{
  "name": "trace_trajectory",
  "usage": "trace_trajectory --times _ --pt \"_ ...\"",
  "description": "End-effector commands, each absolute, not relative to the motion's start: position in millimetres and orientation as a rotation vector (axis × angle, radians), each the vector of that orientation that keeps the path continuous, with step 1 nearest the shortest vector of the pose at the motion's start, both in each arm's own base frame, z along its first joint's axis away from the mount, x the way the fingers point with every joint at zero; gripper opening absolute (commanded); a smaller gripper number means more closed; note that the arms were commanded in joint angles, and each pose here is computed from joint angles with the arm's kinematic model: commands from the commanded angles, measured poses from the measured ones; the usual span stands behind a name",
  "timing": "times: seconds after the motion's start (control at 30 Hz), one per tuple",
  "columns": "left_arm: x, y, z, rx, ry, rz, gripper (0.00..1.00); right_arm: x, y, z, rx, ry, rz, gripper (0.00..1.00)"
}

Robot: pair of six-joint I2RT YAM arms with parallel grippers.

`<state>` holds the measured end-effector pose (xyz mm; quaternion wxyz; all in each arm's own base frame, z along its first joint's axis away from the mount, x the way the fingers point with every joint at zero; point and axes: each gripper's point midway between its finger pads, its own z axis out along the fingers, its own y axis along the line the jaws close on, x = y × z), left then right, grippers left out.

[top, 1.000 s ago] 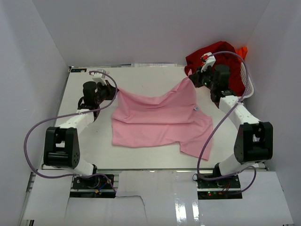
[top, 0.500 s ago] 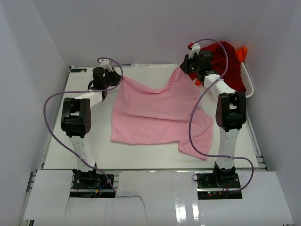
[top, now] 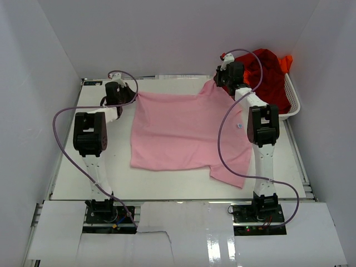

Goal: Fold and stack the t-shirts
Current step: Flatten out the tshirt

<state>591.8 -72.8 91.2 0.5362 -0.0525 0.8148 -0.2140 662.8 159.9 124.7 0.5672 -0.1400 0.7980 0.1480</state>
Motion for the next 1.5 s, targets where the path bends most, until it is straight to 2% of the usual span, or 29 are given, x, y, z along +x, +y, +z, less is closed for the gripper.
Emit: trace_trajectory --times 0.0,0.1,0.37,0.73,0.77,0.8,0.83,0.87,0.9,0.93,0.97,1.0,1.07,1.1,1.2,1.3,1.4,1.47 --pt "607 -56 106 -0.166 1.892 -0.471 0.00 684 156 158 -0.276 1.762 0.307 0.08" --pt "615 -34 99 -0.180 1.893 -0.461 0.00 689 155 150 -0.283 1.764 0.300 0.08" --pt "637 -44 95 -0.136 1.883 -0.522 0.00 694 160 146 -0.290 1.746 0.324 0.08" --pt "641 -47 93 -0.115 1.880 -0.532 0.00 697 186 135 -0.330 1.704 0.426 0.08" --pt "642 -46 93 -0.117 1.880 -0.529 0.00 697 187 134 -0.328 1.703 0.429 0.08" --pt "643 -45 94 -0.123 1.876 -0.523 0.00 699 186 137 -0.319 1.696 0.423 0.15" --pt "643 -45 95 -0.127 1.875 -0.519 0.06 700 186 135 -0.306 1.701 0.423 0.35" --pt "645 -42 97 -0.138 1.869 -0.509 0.24 701 186 138 -0.302 1.695 0.424 0.86" --pt "648 -37 101 -0.171 1.859 -0.483 0.31 702 185 141 -0.297 1.688 0.417 0.95" --pt "650 -34 103 -0.180 1.852 -0.471 0.36 703 185 146 -0.294 1.680 0.410 0.93" --pt "652 -31 107 -0.186 1.843 -0.459 0.48 704 183 153 -0.293 1.669 0.396 0.95" --pt "657 -27 116 -0.200 1.823 -0.434 0.55 704 181 155 -0.288 1.666 0.383 0.95" --pt "662 -21 129 -0.219 1.795 -0.405 0.64 702 177 173 -0.302 1.641 0.350 0.91" --pt "665 -18 140 -0.225 1.775 -0.389 0.75 700 176 180 -0.306 1.634 0.341 0.91" --pt "670 -11 172 -0.230 1.718 -0.351 0.87 687 171 201 -0.315 1.629 0.323 0.90" --pt "667 -12 199 -0.207 1.700 -0.351 0.92 662 169 219 -0.356 1.657 0.313 0.91" --pt "652 -17 209 -0.211 1.737 -0.382 0.93 636 174 210 -0.392 1.758 0.326 0.91" --pt "632 -33 193 -0.183 1.804 -0.458 0.92 613 173 195 -0.413 1.855 0.312 0.93"
